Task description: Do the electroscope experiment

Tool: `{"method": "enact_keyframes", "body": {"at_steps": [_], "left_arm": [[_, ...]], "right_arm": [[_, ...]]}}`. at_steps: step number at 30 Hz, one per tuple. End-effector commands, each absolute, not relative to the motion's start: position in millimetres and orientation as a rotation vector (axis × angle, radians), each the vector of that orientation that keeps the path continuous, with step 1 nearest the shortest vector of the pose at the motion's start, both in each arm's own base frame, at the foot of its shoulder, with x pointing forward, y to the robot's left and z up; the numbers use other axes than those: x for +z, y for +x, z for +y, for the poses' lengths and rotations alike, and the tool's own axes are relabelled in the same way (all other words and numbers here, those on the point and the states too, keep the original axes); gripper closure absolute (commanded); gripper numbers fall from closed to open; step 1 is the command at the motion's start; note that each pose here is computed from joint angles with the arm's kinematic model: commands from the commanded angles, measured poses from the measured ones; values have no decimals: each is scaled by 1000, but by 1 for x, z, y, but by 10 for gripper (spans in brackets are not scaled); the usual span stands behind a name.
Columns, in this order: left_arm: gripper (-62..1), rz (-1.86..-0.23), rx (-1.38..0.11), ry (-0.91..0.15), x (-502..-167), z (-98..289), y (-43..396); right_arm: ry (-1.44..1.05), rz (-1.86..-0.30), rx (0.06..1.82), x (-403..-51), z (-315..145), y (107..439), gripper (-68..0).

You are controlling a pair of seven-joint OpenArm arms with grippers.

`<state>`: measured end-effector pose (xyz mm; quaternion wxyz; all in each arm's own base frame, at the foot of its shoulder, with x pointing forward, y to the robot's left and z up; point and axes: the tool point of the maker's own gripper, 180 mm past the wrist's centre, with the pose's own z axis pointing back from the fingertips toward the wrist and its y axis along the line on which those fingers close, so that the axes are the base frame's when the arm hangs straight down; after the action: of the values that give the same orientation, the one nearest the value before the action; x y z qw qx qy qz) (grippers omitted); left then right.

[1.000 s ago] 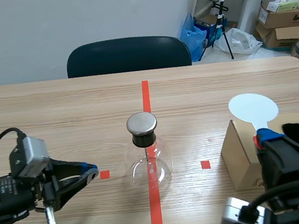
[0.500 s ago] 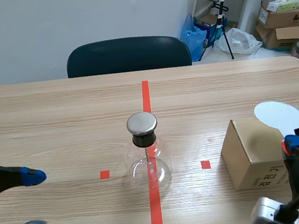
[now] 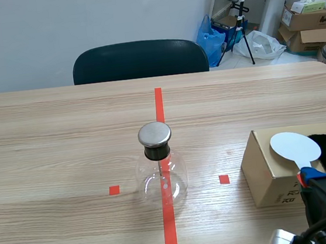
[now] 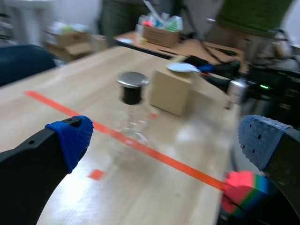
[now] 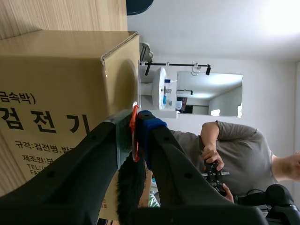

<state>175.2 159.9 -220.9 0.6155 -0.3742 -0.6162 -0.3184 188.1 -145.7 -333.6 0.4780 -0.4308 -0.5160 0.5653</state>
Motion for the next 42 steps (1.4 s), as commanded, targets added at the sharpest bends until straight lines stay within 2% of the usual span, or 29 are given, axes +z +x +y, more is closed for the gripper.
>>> {"method": "enact_keyframes", "body": {"at_steps": [1, 8, 12, 16, 23, 26, 30, 34, 42], "left_arm": [[-623, -1471, -711, -844, -216, 161, 178], [-623, -1547, -653, -754, -211, 177, 180], [-623, -1566, -679, -679, -210, 180, 179], [-623, -1539, -702, -653, -209, 169, 172], [-623, -1390, -824, -790, -212, 135, 121], [-623, -1348, -822, -857, -208, 125, 108], [-623, -1361, -835, -861, -202, 117, 105], [-623, -1365, -838, -860, -201, 114, 105], [-623, -1358, -849, -855, -203, 113, 104]], "right_arm": [[-1109, -1309, 1367, -320, -145, 189, -18], [-1084, -1316, 1380, -323, -136, 184, -18], [-1084, -1316, 1378, -323, -136, 184, -18], [-1060, -1308, 1377, -329, -133, 180, -18], [-1064, -1298, 1413, -332, -130, 179, -18], [-1075, -1283, 1401, -332, -134, 180, -18], [-1074, -1283, 1399, -332, -133, 180, -29], [-1074, -1284, 1399, -332, -133, 180, -108], [-1076, -1282, 1398, -332, -134, 180, -368]]}}
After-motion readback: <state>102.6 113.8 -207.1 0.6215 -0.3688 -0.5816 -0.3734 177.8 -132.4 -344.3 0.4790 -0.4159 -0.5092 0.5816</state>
